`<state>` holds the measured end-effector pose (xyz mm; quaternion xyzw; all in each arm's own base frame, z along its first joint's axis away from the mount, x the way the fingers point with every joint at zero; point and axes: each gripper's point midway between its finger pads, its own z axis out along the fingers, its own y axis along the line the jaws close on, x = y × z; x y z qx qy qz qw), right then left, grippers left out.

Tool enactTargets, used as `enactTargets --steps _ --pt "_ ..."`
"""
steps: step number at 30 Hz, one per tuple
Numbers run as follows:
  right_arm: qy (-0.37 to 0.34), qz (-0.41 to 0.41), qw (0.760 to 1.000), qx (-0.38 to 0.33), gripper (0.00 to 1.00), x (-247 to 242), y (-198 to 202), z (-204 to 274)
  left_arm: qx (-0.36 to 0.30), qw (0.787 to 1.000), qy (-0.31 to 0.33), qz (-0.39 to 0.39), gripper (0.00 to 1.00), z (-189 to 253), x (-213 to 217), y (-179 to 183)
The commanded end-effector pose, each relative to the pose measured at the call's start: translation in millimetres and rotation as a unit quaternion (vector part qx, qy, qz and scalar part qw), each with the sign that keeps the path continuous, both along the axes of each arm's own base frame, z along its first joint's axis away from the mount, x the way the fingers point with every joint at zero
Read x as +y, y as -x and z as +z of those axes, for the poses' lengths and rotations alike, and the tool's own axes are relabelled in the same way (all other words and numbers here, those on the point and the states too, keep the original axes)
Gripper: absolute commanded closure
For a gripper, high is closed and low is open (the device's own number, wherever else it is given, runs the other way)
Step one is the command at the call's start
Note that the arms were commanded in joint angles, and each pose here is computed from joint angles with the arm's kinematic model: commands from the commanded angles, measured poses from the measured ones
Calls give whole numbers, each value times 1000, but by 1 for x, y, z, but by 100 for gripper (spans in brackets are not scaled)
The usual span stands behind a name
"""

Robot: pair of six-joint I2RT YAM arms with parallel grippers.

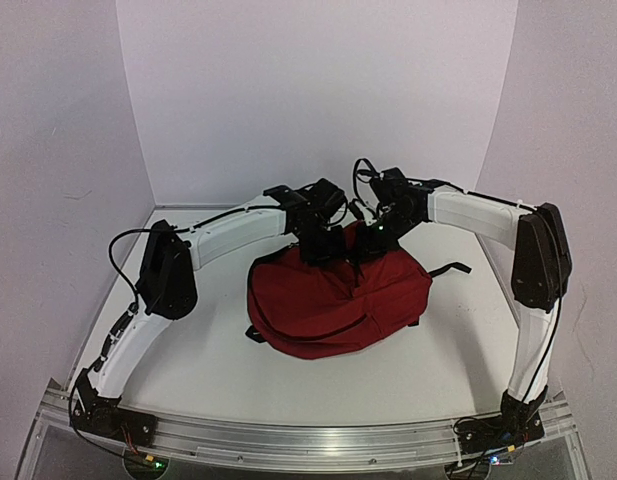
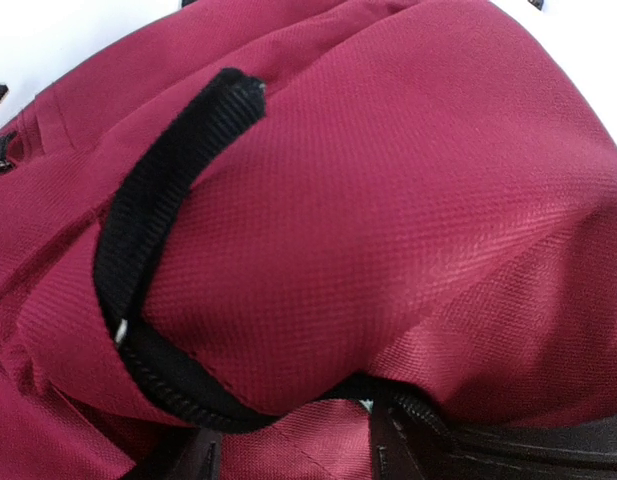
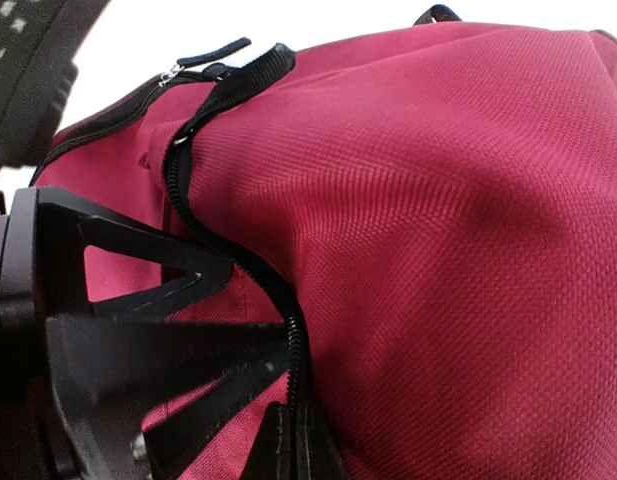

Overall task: Pack the student bag
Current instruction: Adjust the student bag at the center of the board.

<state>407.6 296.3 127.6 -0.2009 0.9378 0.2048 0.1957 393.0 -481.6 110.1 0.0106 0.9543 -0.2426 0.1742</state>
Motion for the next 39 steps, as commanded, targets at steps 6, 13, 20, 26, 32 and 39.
enactTargets --steps 6,13,20,26,32,39 --pt "28 -22 999 24 100 -14 -2 -17 110 988 -110 -12 83 -75 35 41" --pt "9 0 999 50 100 -3 16 -23 113 986 -122 -12 100 -61 66 49" --pt "-24 38 995 87 100 30 51 -31 105 990 -94 -14 100 -48 134 36" --pt "-60 34 993 100 100 50 55 -26 35 996 -78 -19 86 8 137 26" --pt "-86 29 989 116 100 66 58 -27 20 998 -15 50 60 37 98 38" --pt "-113 32 986 117 100 84 51 -16 99 989 39 98 48 -6 82 39"
